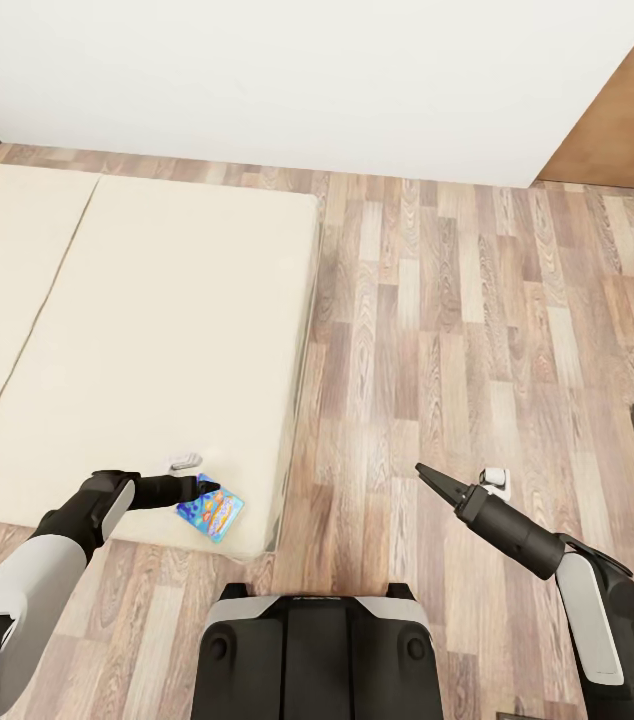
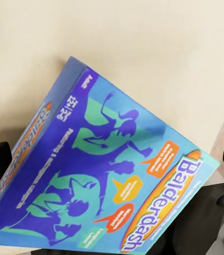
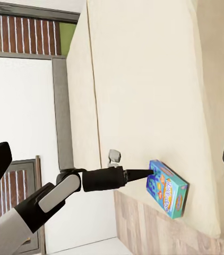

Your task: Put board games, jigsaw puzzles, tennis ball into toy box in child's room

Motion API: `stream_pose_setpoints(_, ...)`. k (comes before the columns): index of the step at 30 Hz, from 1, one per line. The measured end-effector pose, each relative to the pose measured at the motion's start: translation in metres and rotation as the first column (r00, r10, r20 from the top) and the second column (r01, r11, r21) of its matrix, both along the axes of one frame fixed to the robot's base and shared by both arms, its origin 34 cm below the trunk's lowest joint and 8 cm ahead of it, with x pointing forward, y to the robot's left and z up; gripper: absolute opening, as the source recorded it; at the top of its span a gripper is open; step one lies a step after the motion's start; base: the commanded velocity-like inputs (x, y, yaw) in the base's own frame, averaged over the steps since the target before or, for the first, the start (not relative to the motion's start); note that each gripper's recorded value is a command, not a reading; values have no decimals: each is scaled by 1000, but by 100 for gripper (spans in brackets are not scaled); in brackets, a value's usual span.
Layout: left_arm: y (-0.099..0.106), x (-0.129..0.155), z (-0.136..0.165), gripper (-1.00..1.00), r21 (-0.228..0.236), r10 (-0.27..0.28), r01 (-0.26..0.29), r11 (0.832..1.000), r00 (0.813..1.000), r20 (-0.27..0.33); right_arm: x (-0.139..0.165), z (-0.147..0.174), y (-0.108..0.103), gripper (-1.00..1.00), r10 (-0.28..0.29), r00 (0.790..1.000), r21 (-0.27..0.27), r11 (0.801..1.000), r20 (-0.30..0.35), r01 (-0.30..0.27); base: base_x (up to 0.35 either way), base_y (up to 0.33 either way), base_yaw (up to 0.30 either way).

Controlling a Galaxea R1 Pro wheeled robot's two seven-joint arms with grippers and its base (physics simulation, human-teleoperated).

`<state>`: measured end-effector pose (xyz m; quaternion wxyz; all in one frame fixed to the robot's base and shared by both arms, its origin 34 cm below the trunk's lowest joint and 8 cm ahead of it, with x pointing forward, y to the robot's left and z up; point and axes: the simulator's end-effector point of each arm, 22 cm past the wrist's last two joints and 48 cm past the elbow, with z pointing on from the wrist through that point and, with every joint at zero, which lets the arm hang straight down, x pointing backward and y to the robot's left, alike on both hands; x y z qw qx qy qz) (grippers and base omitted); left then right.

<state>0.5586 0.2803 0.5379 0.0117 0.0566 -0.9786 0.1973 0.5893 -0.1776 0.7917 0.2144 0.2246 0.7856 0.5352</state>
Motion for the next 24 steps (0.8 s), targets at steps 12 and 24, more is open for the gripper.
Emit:
stream_pose_setpoints(12,26,2,1,100,39,-2,2,999,1000,7,0,0,0,100,0,1000,-1,1000,0,0,0,-104,0)
stream_pose_setpoints(24,30,2,2,100,45,-2,1,999,1000,7,0,0,1,100,0,1000,0,1000,1,0,0,-32,0)
